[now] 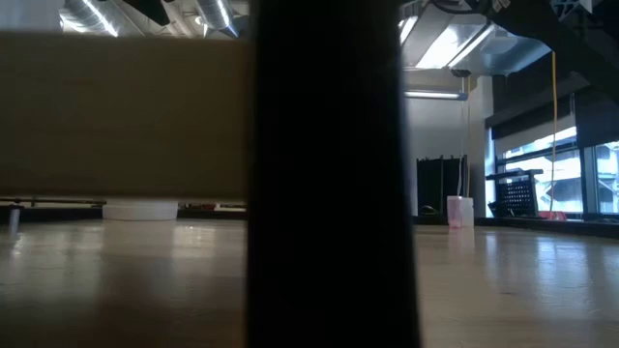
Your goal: Pick and place medicine bottles onto shelf by color
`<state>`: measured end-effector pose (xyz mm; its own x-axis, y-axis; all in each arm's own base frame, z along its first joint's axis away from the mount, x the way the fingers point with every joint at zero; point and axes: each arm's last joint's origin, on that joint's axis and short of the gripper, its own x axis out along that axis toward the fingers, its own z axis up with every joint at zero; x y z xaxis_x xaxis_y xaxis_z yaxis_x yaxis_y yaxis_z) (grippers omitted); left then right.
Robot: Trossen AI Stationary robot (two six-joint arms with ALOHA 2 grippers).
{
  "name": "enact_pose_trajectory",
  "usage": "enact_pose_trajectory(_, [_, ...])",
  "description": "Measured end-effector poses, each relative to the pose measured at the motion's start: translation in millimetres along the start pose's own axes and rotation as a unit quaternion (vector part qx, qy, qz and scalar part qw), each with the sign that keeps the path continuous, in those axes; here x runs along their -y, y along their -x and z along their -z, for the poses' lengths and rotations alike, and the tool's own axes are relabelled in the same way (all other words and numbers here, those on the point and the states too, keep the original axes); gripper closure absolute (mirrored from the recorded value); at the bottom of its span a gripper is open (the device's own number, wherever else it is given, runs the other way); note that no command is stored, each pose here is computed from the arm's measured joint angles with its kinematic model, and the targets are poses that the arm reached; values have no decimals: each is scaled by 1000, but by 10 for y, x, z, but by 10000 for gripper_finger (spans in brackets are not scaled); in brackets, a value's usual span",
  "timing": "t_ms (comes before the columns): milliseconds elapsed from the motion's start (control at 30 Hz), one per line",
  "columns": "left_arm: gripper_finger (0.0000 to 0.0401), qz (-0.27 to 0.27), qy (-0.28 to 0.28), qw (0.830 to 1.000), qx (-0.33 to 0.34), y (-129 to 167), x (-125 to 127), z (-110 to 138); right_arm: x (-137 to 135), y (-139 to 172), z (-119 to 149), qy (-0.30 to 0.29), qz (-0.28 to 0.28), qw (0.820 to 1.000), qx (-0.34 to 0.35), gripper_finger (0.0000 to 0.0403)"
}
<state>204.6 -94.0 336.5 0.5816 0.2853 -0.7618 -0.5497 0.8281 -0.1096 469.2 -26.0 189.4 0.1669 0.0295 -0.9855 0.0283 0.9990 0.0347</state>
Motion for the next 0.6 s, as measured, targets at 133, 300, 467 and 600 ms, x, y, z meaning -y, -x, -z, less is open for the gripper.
enact_pose_trajectory(133, [211,0,0,1000,0,0,0,0,0,1,-5,-3,0,1000,3,211])
enact_pose_trajectory(300, [211,0,0,1000,0,0,0,0,2,2,-11,-24,0,1000,6,208])
enact_pose_trajectory(467, [211,0,13,1000,0,0,0,0,3,3,8,-48,1,999,-3,208])
enact_pose_trajectory(600, [211,0,13,1000,0,0,0,0,2,53,0,-49,1,999,-4,208])
